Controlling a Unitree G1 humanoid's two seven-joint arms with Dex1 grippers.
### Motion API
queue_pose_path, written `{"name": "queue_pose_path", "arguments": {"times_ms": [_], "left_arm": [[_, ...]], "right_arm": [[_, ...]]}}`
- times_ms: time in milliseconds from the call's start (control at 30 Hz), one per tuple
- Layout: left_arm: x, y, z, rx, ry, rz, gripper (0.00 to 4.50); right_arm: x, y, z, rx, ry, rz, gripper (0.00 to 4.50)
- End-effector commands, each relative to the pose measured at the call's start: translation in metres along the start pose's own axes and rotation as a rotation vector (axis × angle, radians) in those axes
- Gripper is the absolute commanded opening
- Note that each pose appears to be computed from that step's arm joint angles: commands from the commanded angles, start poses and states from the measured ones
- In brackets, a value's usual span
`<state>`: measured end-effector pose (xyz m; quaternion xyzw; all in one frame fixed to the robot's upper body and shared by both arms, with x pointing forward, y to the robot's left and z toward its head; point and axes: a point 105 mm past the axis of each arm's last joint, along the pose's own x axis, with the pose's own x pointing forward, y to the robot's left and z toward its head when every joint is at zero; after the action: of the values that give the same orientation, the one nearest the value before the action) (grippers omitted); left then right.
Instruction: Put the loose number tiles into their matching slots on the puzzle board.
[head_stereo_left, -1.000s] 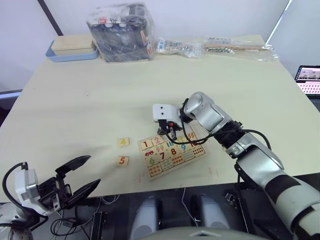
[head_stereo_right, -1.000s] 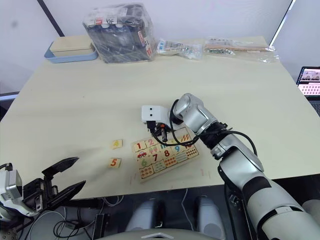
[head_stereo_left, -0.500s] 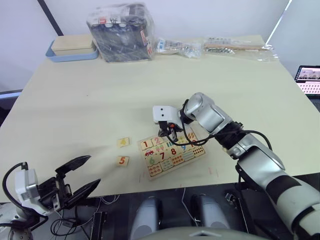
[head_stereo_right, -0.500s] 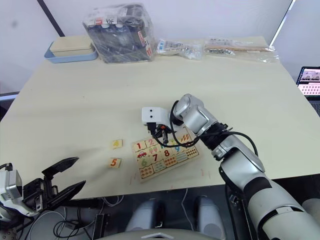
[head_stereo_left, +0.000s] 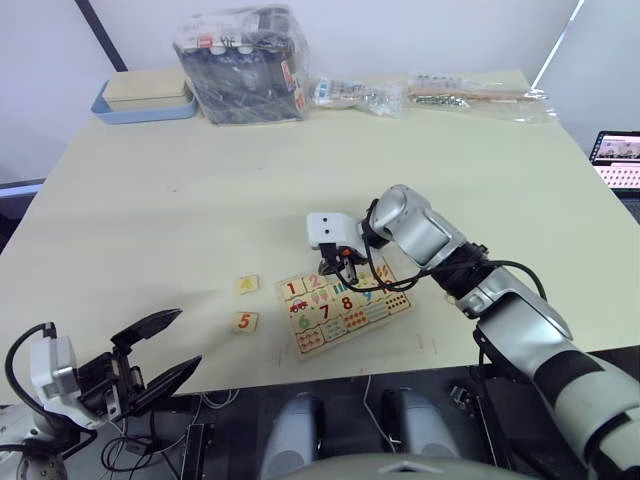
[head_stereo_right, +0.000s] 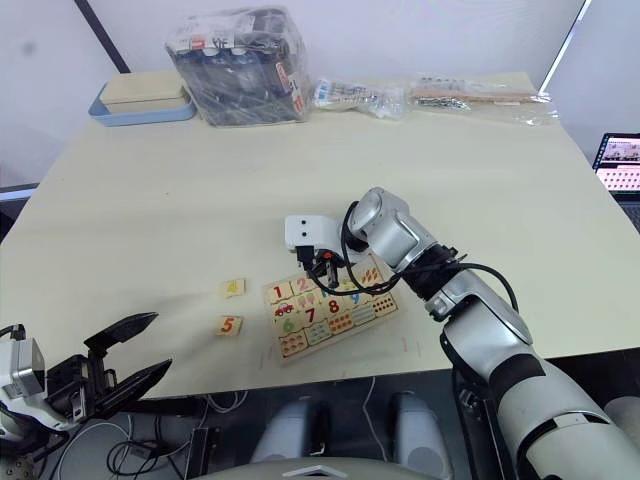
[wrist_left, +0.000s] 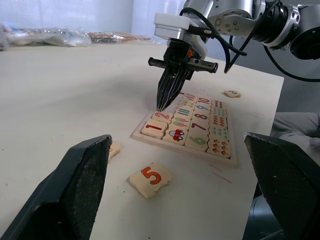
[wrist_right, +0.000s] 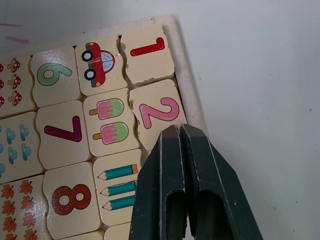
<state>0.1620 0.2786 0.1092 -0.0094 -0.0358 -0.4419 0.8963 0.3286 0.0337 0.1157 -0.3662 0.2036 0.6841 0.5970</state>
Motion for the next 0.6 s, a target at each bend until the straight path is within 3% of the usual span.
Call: {"name": "queue_pose_path", "arguments": {"times_ms": [33, 433, 600], "left_arm": [[0.0015, -0.0006, 0.0068, 0.032, -0.006, -0.012, 4.50], [0.0037, -0.0002, 0.0065, 0.031, -0.008, -0.020, 4.50], [0.0049, -0.0002, 0.0060, 0.029, -0.011, -0.024, 4.50]], "right_arm": [[0.0002, 0.0048, 0.0031, -0.025, 0.002, 0.018, 0.04], [0.0028, 0.0139, 0.0026, -0.026, 0.002, 0.049, 0.04], [-0.0008, 0.0137, 0.0120, -0.030, -0.082, 0.023, 0.04]]}}
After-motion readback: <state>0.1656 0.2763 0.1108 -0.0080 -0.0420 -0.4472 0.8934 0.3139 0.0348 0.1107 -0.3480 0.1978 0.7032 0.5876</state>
